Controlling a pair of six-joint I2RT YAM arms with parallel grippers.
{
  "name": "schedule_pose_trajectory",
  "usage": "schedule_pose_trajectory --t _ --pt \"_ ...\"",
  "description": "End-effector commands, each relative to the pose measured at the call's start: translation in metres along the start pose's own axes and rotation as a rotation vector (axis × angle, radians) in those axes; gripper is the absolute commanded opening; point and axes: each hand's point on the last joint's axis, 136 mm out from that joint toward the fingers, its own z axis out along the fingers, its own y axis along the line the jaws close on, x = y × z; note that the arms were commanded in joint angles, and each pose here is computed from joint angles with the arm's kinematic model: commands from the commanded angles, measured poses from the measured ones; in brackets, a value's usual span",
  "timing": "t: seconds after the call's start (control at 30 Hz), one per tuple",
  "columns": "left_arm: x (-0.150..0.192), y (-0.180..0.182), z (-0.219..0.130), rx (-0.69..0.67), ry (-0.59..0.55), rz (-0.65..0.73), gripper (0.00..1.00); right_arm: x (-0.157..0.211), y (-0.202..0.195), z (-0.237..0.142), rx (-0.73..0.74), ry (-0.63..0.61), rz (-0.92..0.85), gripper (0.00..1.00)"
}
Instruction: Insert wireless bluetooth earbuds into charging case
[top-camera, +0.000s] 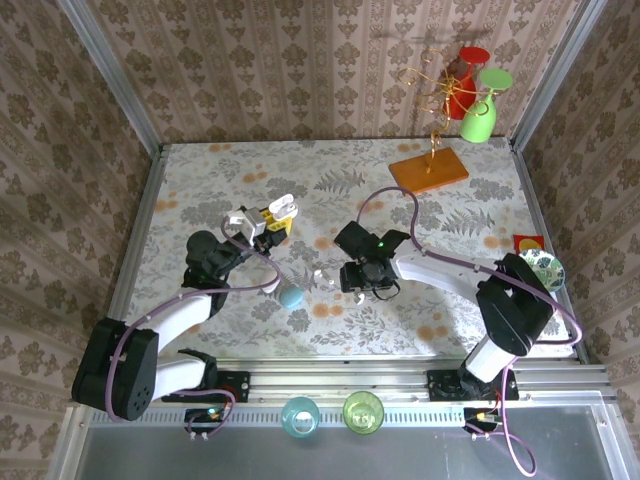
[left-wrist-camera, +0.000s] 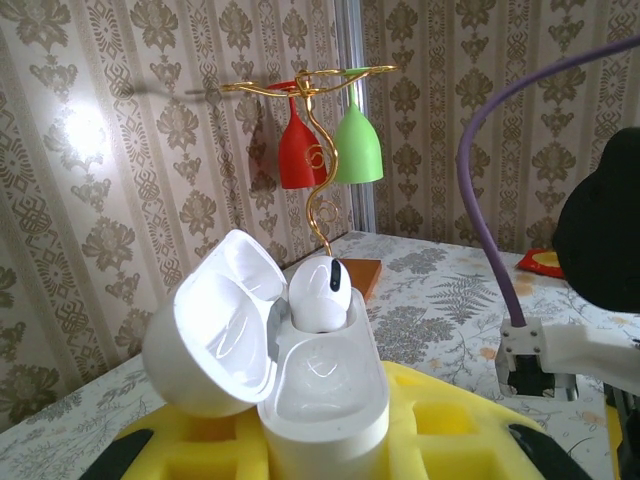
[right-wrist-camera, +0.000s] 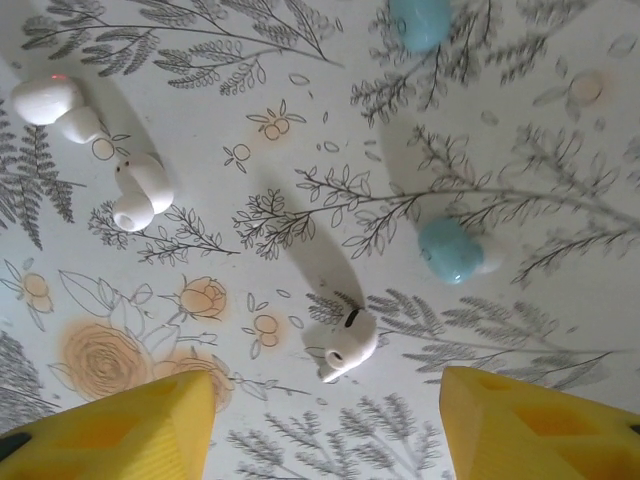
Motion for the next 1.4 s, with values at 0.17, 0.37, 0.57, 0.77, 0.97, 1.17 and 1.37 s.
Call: schedule_pose_trajectory --t 0.17,0.37,0.57,0.77,0.97,1.17,1.37 --pt "-0.009 0.003 -0.003 -0.014 -0.027 0.036 0.0 0.039 -0.005 0.028 0.027 0.301 0.278 0.5" --pt "-0.006 0.003 -0.003 -0.015 -0.022 0.036 0.0 0.03 -0.013 0.036 0.058 0.298 0.282 0.49" --pt "-0.005 0.002 -0.003 -0.006 -0.02 0.034 0.0 0.021 -0.016 0.037 0.049 0.309 0.281 0.44" --pt "-0.003 0.001 -0.004 -0.007 -0.02 0.032 0.0 0.024 -0.014 0.046 0.029 0.366 0.287 0.43" --pt "-0.003 0.001 -0.004 -0.007 -0.02 0.04 0.0 0.031 -0.01 0.055 0.01 0.404 0.3 0.36" --pt "0.0 0.001 -0.005 -0.011 -0.013 0.041 0.0 0.03 -0.011 0.054 0.022 0.405 0.291 0.28" --pt "-0.001 0.001 -0.005 -0.011 -0.013 0.041 0.0 0.019 -0.015 0.046 0.044 0.352 0.265 0.25"
